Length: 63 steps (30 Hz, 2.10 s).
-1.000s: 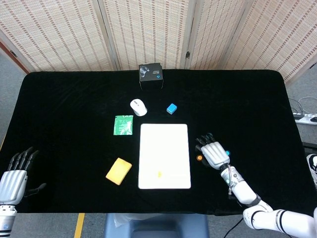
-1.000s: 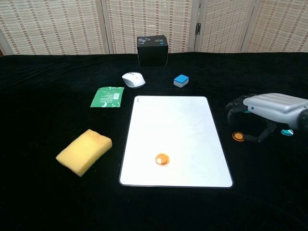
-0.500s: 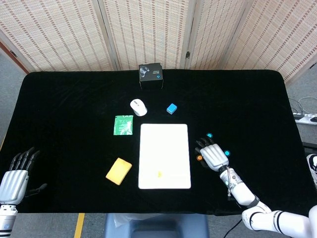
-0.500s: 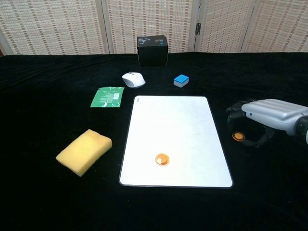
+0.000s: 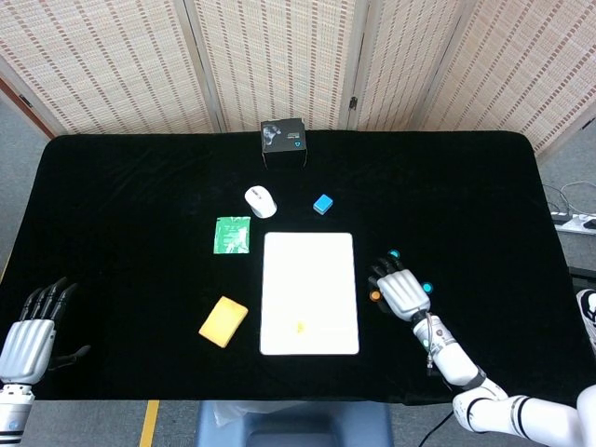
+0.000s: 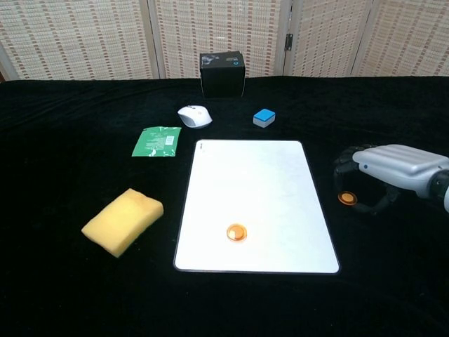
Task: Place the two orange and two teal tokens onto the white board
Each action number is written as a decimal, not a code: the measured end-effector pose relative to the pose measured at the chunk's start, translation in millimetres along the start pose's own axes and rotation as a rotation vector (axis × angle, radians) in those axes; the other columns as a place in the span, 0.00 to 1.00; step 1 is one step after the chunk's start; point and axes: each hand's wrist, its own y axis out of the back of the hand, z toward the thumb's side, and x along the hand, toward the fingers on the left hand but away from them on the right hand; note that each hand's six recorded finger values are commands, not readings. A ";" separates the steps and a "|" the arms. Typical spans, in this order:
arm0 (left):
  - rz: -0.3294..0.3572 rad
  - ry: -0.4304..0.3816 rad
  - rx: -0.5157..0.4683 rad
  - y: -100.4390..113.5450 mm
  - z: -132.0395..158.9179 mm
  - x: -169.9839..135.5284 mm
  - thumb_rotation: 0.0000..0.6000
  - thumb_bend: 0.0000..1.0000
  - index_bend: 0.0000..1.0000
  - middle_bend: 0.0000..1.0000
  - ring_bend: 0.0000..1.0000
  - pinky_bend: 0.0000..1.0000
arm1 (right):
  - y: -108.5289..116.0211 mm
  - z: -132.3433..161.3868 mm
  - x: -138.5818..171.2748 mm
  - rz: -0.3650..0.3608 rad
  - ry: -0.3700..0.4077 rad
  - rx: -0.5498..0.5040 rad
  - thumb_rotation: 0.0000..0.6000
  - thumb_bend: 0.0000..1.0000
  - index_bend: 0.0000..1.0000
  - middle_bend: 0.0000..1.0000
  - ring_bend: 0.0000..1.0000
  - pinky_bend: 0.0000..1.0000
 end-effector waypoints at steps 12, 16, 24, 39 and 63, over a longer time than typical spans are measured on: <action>-0.001 0.000 -0.003 0.0 -1.1 -0.5 1.00 0.18 0.01 0.00 0.00 0.00 | 16.5 5.3 6.1 -0.046 0.026 -0.006 1.00 0.46 0.58 0.25 0.05 0.00; -0.001 0.002 -0.003 0.4 -1.5 -0.8 1.00 0.17 0.01 0.00 0.00 0.00 | 25.8 20.7 10.5 -0.066 0.074 -0.010 1.00 0.46 0.58 0.25 0.06 0.00; -0.004 0.001 -0.007 0.3 -1.5 -1.7 1.00 0.17 0.01 0.00 0.00 0.00 | 29.9 80.1 13.0 -0.053 0.245 0.028 1.00 0.46 0.58 0.25 0.05 0.00; -0.013 0.013 -0.021 -2.0 -8.6 -5.7 1.00 0.17 0.01 0.00 0.00 0.00 | 6.6 133.3 0.0 -0.007 0.354 0.099 1.00 0.46 0.50 0.22 0.06 0.00; -0.007 -0.010 -0.028 -1.9 -3.5 -1.5 1.00 0.17 0.00 0.00 0.00 0.00 | 49.0 30.9 27.7 -0.171 0.082 0.034 1.00 0.46 0.39 0.19 0.05 0.00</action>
